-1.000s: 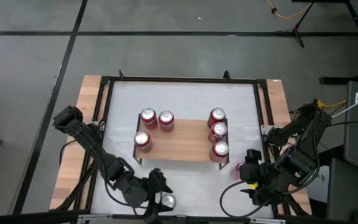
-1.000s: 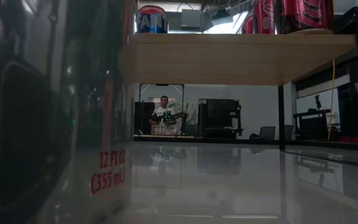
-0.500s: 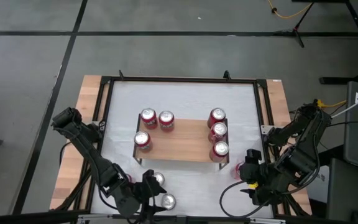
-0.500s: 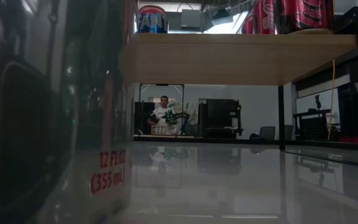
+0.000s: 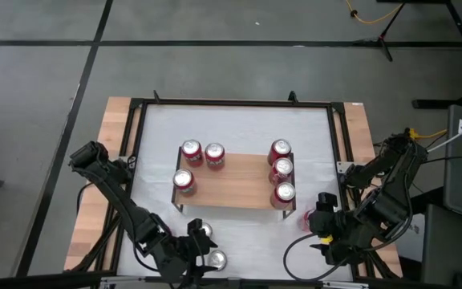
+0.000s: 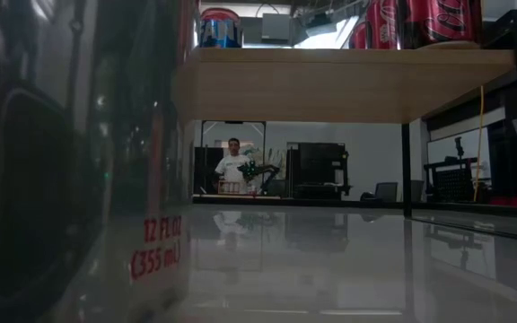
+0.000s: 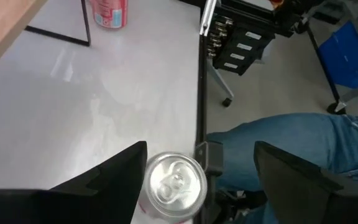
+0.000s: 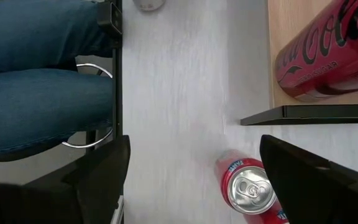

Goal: Place canned beverage on shelf
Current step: Put the silver soda can on the shelf

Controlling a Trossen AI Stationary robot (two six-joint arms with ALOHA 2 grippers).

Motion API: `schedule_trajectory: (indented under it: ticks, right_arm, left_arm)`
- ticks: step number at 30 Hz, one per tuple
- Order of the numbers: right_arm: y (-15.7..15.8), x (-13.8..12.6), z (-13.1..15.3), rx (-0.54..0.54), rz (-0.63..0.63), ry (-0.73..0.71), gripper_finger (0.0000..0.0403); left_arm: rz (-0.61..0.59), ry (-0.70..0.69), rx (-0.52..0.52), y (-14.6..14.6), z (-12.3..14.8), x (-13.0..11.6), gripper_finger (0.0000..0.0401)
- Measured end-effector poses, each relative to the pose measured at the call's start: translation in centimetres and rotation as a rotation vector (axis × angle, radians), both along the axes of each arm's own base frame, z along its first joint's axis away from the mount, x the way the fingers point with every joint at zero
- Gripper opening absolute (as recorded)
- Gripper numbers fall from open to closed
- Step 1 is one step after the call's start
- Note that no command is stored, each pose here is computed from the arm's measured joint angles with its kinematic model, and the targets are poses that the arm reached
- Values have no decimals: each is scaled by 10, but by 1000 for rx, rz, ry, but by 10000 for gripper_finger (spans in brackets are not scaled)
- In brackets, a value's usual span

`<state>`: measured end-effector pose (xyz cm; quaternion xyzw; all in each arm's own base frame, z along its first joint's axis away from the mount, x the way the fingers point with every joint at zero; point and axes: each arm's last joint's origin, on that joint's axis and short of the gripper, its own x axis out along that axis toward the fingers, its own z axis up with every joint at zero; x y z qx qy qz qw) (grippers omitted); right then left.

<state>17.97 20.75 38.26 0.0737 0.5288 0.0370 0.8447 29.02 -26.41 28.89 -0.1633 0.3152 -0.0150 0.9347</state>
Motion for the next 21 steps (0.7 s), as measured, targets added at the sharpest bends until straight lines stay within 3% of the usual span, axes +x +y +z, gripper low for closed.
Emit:
schedule_trajectory:
  ticks: [16,21]
  right_arm:
    - [0,0,0,-1,0,0,347]
    - [0,0,0,-1,0,0,347]
  left_arm:
    - [-6,6,-4,5,0,4,290]
    - [-6,15,5,3,-4,6,322]
